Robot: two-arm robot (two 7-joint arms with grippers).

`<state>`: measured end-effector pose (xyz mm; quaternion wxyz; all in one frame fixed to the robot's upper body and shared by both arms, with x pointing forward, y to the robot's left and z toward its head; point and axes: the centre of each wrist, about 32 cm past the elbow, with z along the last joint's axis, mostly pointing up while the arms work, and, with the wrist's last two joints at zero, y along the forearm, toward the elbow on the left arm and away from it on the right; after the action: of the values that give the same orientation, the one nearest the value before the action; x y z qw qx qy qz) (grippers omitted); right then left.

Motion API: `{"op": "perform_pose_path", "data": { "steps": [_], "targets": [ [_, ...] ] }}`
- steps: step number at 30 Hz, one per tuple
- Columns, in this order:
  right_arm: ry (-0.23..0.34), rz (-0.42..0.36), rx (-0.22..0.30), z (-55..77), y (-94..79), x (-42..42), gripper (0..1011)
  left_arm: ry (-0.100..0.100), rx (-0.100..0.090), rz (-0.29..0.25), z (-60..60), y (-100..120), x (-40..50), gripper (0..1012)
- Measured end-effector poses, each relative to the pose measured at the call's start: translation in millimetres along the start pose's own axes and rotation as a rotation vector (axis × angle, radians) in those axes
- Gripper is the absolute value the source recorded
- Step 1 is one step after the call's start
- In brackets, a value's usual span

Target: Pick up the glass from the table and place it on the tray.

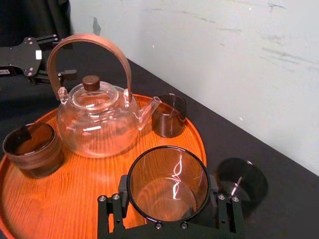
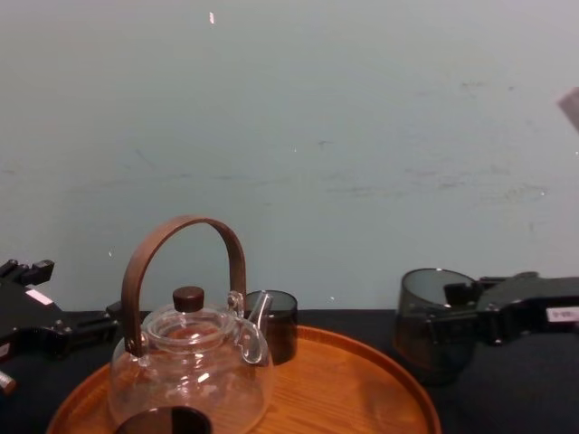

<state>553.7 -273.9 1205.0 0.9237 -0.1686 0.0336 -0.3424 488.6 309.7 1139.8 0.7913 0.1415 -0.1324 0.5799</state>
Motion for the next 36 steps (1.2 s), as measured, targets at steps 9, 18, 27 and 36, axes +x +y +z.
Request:
{"op": "perform_pose_path", "data": {
  "steps": [9,18,27,36],
  "targets": [
    [-0.006,0.015,0.008,0.2,22.7,1.6,905,0.000,0.000,0.000,0.0,0,0.0,1001],
    [-0.028,0.027,0.032,-4.2,42.8,-1.8,905,0.000,0.000,0.000,0.0,0,0.0,1001],
    [-0.037,0.048,0.072,-13.0,58.1,-3.8,905,0.000,0.000,0.000,0.0,0,0.0,1001],
    [-0.027,0.064,0.077,-21.5,69.9,-4.3,905,0.000,0.000,0.000,0.0,0,0.0,1001]
  ]
}}
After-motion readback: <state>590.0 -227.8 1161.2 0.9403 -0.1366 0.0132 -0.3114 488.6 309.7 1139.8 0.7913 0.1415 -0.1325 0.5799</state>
